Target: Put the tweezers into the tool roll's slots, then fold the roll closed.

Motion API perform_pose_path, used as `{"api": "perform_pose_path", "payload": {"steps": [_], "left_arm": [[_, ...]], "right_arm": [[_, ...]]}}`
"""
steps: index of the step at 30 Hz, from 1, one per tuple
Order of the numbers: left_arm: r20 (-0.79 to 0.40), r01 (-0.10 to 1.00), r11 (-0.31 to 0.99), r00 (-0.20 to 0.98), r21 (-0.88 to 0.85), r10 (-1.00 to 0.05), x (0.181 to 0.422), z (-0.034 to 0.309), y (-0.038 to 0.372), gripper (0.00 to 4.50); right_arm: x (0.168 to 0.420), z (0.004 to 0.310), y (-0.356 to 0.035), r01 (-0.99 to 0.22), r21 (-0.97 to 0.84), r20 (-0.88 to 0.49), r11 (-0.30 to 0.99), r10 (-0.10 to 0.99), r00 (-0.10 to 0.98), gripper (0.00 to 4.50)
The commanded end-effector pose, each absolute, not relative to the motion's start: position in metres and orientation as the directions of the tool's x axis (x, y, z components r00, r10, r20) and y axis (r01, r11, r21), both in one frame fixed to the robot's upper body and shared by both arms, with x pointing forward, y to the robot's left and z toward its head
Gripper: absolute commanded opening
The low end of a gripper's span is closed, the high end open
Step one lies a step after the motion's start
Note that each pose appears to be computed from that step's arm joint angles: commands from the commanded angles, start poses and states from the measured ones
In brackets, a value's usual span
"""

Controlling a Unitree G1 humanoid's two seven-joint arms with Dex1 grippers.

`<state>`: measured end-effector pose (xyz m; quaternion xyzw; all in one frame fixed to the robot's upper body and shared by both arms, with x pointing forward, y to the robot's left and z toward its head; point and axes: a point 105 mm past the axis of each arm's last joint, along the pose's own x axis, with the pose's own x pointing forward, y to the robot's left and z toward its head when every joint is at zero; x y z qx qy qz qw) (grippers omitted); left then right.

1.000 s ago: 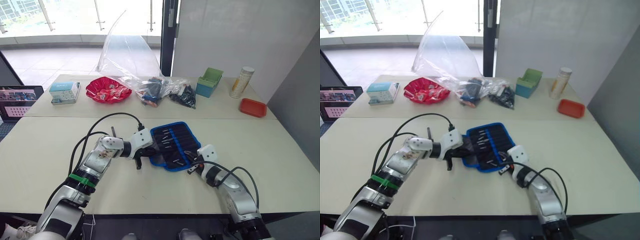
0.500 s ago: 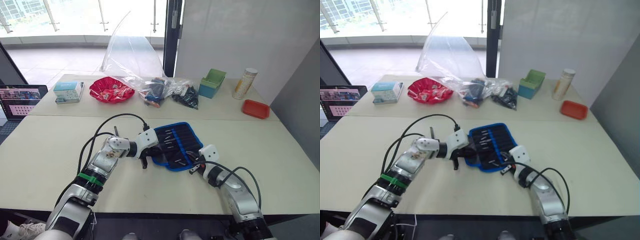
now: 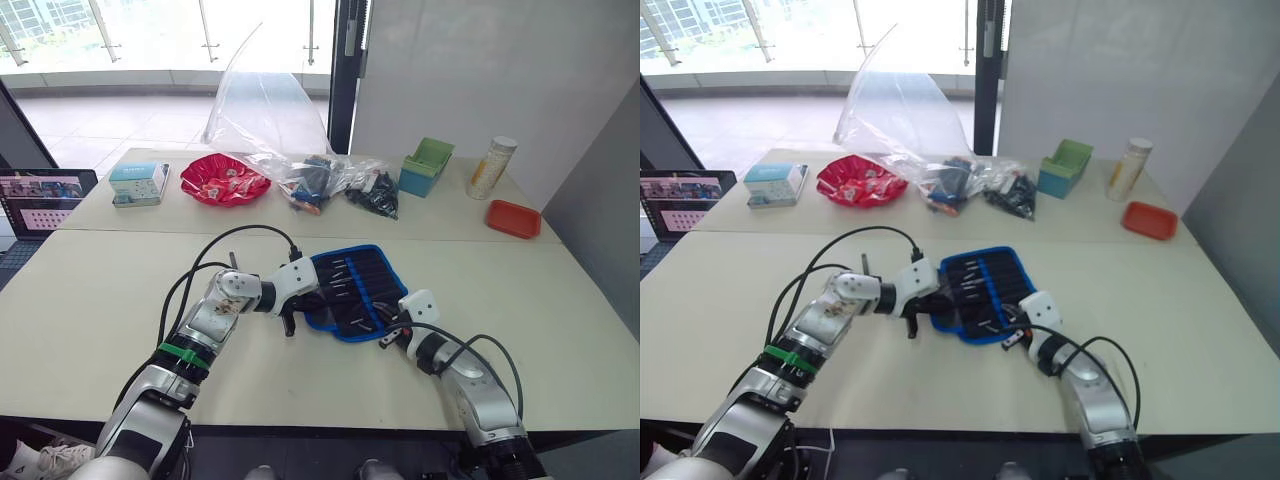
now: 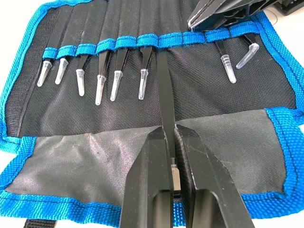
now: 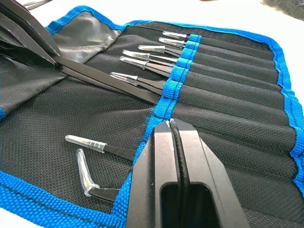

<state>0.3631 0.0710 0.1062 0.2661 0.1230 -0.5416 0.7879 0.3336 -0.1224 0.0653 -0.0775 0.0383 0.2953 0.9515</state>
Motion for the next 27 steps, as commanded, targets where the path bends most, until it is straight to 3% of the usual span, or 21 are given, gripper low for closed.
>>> {"api": "perform_pose_path", "payload": {"steps": [1,8,14,27], "left_arm": [[-0.487,0.932,0.228,0.344,0.282,-0.803,0.358,0.106,0.063,0.07],[-0.495,0.942,0.206,0.317,0.266,-0.809,0.351,0.106,0.067,0.07],[-0.489,0.926,0.272,0.371,0.263,-0.79,0.351,0.105,0.085,0.07],[-0.439,0.924,0.247,0.359,0.291,-0.824,0.359,0.112,0.052,0.07]], "right_arm": [[0.325,0.033,-0.118,-0.593,-0.087,-0.233,0.8,0.563,0.793,0.0],[0.326,0.033,-0.119,-0.594,-0.09,-0.236,0.8,0.562,0.793,0.0],[0.327,0.032,-0.12,-0.592,-0.09,-0.239,0.801,0.559,0.794,0.0],[0.328,0.033,-0.118,-0.598,-0.092,-0.239,0.797,0.565,0.79,0.0]]}}
